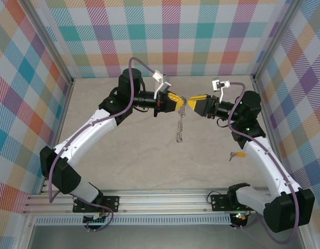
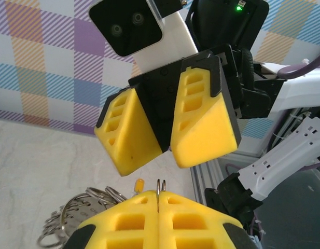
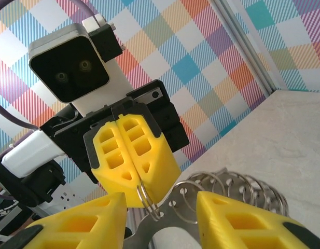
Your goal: Put the keys on the keyring
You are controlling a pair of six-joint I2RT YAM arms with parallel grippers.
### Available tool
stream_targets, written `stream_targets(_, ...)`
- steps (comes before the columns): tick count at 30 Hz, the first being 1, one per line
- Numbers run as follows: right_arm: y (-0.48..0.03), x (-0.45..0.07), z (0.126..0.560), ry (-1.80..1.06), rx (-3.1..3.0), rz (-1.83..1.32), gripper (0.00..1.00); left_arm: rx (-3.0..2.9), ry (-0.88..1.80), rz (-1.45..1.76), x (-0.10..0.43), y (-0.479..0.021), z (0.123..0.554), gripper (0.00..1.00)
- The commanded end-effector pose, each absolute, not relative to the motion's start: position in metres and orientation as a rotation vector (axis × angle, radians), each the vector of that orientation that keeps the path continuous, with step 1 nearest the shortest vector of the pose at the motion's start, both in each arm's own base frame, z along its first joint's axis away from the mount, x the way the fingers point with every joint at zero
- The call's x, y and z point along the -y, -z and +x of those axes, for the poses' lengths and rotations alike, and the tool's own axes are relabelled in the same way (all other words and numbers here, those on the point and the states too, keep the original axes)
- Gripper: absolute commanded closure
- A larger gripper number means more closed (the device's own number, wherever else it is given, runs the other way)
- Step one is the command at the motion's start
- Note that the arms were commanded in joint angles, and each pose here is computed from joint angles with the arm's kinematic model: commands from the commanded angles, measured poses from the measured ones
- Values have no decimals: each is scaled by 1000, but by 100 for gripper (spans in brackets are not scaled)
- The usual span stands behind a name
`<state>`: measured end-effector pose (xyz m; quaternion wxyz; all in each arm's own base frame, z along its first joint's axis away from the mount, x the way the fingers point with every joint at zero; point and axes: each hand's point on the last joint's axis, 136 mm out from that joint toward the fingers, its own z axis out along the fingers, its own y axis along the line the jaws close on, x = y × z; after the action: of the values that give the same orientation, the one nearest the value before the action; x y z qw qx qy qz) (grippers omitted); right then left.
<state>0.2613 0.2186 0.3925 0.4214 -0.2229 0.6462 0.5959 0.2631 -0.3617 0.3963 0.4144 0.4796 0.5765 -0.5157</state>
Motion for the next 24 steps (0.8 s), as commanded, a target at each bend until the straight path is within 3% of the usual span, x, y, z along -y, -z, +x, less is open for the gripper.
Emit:
stream_targets(1, -395, -223, 256, -1495, -1595, -619, 61, -1377, 1317, 1245, 363, -413, 255, 100)
stream_targets(13, -390, -231, 256, -1511, -1600, -642, 68, -1384, 1330, 1246, 366, -411, 258, 100)
stream_targets(18, -390, -232, 256, -1509, -1600, -642, 77, -1386, 1334, 1248, 367, -410, 258, 100)
stream_targets(20, -389, -232, 256, -1505, -1604, -641, 75, -1385, 1333, 1249, 367, -410, 258, 100)
stream_targets(22, -388, -230, 256, -1486, -1613, -628, 61, -1382, 1335, 1251, 367, -411, 257, 100)
stream_targets(24, -388, -228, 256, -1462, -1617, -620, 60, -1384, 1334, 1250, 367, -411, 257, 100)
